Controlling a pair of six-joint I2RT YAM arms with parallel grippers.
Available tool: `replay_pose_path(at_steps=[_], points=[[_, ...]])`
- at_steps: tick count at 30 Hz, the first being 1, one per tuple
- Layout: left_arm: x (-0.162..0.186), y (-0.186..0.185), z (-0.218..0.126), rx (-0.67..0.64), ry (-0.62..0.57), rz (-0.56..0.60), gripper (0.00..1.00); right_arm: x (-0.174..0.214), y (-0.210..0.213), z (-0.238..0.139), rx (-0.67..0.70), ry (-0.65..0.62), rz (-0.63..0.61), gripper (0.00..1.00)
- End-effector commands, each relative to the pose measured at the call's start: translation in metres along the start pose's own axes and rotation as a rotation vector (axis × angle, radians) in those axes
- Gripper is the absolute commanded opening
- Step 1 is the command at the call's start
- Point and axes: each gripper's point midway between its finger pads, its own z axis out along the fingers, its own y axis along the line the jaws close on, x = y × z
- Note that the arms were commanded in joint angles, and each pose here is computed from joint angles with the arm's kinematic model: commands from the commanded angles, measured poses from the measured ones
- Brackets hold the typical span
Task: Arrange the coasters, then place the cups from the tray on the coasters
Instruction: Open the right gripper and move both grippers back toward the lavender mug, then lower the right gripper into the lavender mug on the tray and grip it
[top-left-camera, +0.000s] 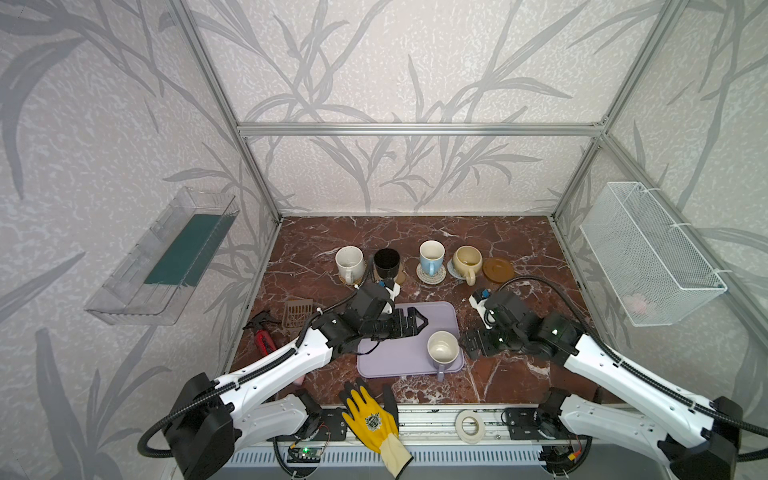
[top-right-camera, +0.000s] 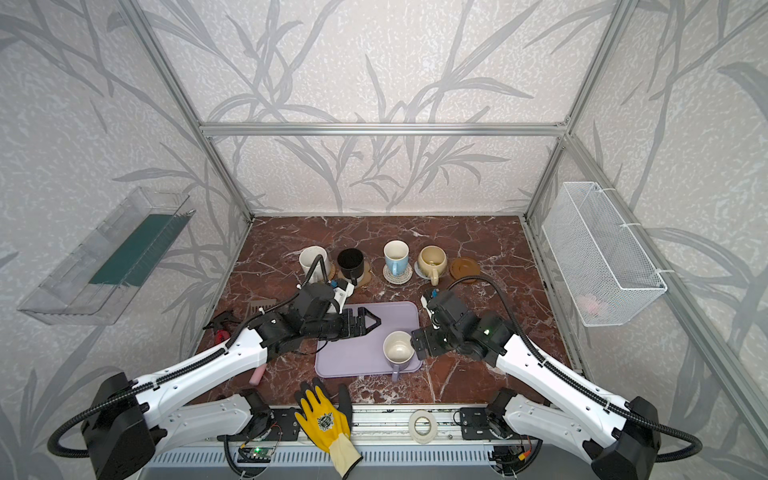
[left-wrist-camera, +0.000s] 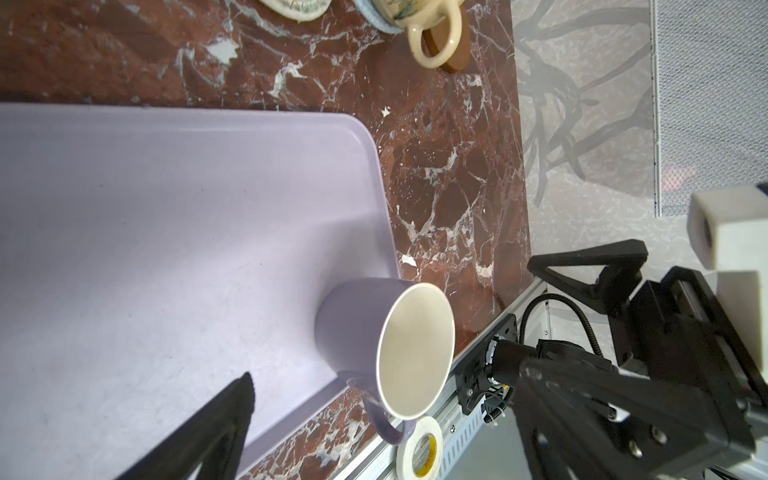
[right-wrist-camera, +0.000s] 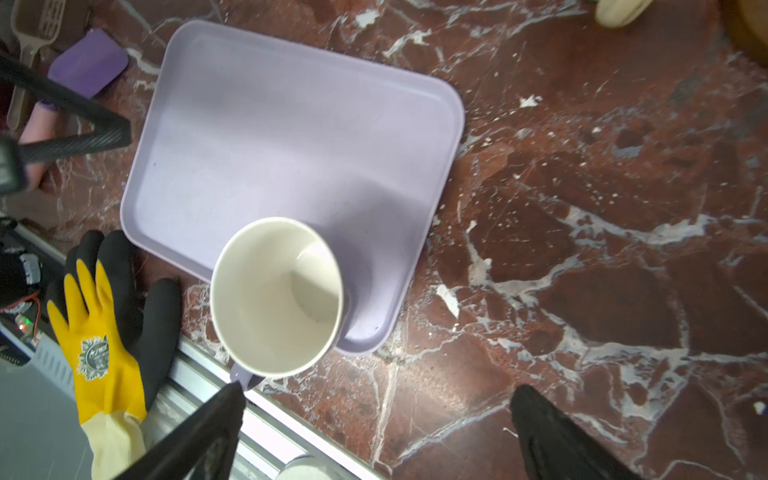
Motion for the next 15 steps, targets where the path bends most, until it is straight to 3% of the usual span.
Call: replay_pose_path(at_steps=[1, 9, 15], points=[[0.011, 0.006, -0.001, 0.003, 0.022, -0.038, 0.99, 0.017, 0.007, 0.002, 0.033, 0.019, 0.001, 0.99], [0.034, 0.024, 0.004, -0.002, 0.086, -0.068, 0.99, 0.033, 0.048, 0.015, 0.028, -0.023, -0.064, 0.99], [0.040, 0.026, -0.003, 0.016, 0.083, -0.064, 0.99, 0.037, 0.064, 0.025, 0.105, -0.045, -0.088, 0.98]])
